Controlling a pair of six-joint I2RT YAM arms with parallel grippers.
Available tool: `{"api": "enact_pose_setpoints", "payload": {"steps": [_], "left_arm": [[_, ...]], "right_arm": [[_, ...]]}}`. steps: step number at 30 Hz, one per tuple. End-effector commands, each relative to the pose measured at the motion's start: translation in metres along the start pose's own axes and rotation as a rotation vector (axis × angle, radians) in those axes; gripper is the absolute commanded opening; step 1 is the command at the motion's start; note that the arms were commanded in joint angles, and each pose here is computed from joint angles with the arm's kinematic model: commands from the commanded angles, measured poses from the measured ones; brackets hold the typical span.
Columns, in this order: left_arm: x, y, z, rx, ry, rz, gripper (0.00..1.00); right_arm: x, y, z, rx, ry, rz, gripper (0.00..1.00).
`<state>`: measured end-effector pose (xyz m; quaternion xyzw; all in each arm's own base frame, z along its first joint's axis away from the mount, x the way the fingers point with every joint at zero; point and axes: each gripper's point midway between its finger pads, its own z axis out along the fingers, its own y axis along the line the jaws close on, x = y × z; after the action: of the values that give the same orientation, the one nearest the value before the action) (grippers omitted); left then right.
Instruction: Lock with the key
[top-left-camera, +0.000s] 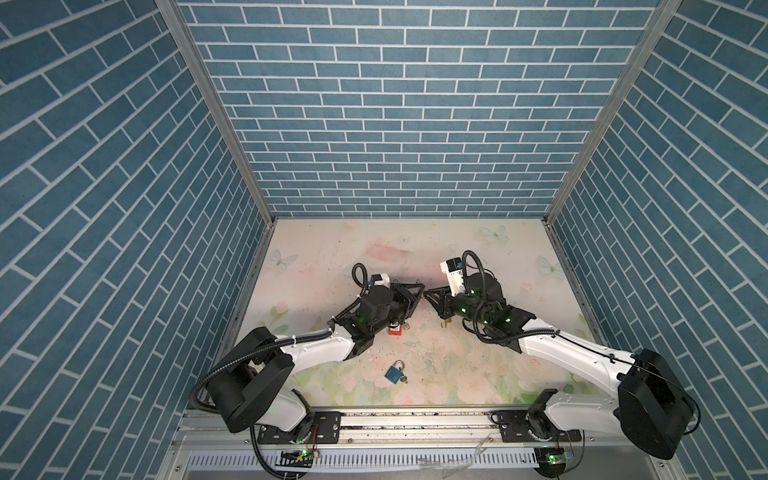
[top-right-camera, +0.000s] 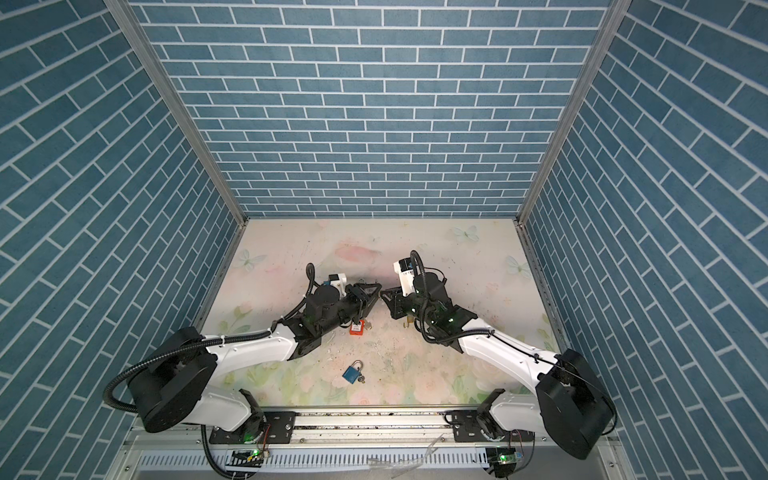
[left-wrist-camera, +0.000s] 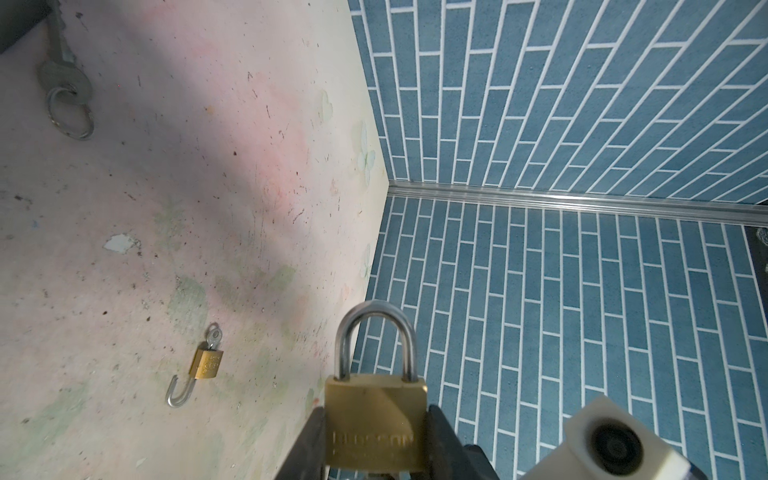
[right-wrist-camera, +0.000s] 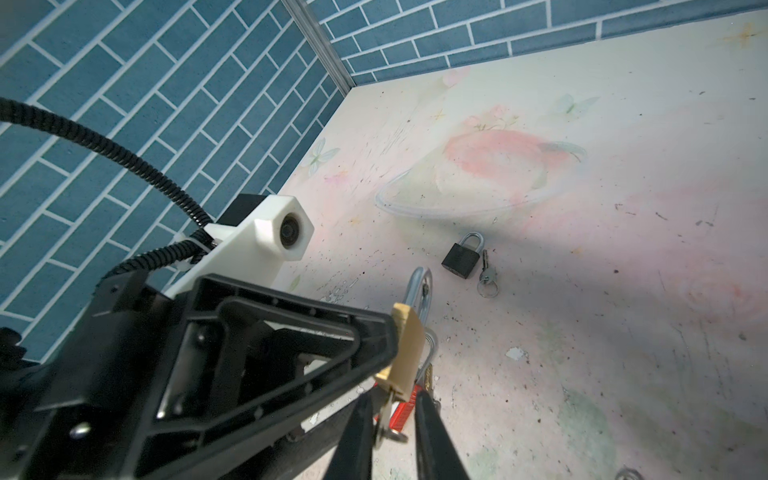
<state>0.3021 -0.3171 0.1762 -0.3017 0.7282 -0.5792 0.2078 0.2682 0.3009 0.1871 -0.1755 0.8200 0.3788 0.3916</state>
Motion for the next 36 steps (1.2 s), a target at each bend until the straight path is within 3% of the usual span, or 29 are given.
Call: {"api": "enact_pose_setpoints", "payload": {"steps": [1,14,27,36], "left_arm": [[-0.004,-0.01,0.0,0.043,-0.01,-0.013,0.0],[-0.013,-0.008,0.001,0.03,-0.04,-0.006,0.0],[-0.033,-0.01,0.0,0.023,-0.081,-0.001,0.0],[-0.062,-0.006,-0.007,-0.011,-0.158,0.014,0.0]], "right_arm": [[-0.014,0.005,0.005,-0.004,-0.029,-0.028,0.14],[-0.006,0.01,0.012,-0.029,0.005,-0.024,0.0],[0.006,0.019,0.01,-0.083,0.054,-0.047,0.0],[0.014,0.025,-0.013,-0.122,0.037,-0.079,0.0]]}}
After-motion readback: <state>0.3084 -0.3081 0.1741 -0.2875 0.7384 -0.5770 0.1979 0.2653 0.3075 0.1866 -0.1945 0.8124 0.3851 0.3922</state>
